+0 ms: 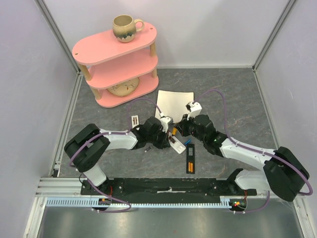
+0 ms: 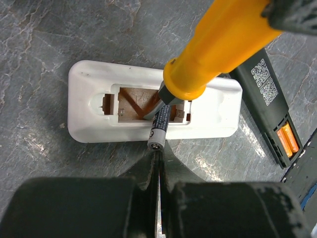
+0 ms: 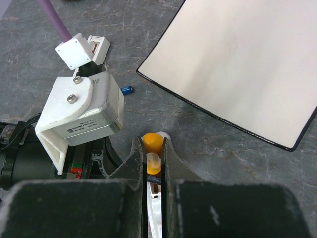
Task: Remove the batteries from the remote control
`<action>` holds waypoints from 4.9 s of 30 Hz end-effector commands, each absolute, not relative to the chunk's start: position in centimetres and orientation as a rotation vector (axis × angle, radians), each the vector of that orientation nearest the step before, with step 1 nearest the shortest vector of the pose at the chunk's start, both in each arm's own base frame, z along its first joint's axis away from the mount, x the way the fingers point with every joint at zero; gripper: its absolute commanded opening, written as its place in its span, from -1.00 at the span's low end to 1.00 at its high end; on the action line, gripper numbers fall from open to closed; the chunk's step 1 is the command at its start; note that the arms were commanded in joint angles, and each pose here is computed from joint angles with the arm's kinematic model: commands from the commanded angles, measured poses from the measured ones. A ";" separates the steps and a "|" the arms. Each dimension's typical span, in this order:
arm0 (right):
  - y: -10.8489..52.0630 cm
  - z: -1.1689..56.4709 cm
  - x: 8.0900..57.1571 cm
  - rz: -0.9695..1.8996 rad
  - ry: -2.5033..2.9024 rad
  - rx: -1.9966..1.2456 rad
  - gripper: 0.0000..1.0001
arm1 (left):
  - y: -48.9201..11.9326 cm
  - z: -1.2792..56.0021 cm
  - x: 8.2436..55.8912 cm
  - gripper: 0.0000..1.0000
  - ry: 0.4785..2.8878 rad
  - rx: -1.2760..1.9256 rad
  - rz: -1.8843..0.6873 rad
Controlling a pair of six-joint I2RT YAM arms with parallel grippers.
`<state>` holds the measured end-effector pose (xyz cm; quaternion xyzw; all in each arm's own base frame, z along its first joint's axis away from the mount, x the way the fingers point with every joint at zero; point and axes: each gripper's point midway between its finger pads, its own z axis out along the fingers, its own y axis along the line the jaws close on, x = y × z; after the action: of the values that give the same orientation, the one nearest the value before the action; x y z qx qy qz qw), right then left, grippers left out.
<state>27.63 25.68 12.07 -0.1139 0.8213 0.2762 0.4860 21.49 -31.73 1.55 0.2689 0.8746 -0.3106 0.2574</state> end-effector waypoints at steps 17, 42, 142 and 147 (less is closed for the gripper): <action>25.7 14.3 27.3 0.724 2.026 -0.397 -1.00 | -28.6 -2.3 21.9 -0.96 2.492 0.659 -0.681; 23.6 17.7 29.6 0.607 1.882 -0.263 -1.00 | -29.4 -2.3 22.3 -0.96 2.494 0.682 -0.708; 9.7 18.8 30.2 0.342 1.852 0.105 -1.00 | -43.4 2.4 14.5 0.61 2.089 1.154 -0.711; 10.1 18.2 30.0 0.360 1.867 0.088 -1.00 | -40.0 0.7 13.0 0.67 2.075 1.216 -0.581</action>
<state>30.14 9.76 18.07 0.0513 0.8019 0.1452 0.5773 13.35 -43.50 2.50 0.4349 0.7913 -0.2919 0.3155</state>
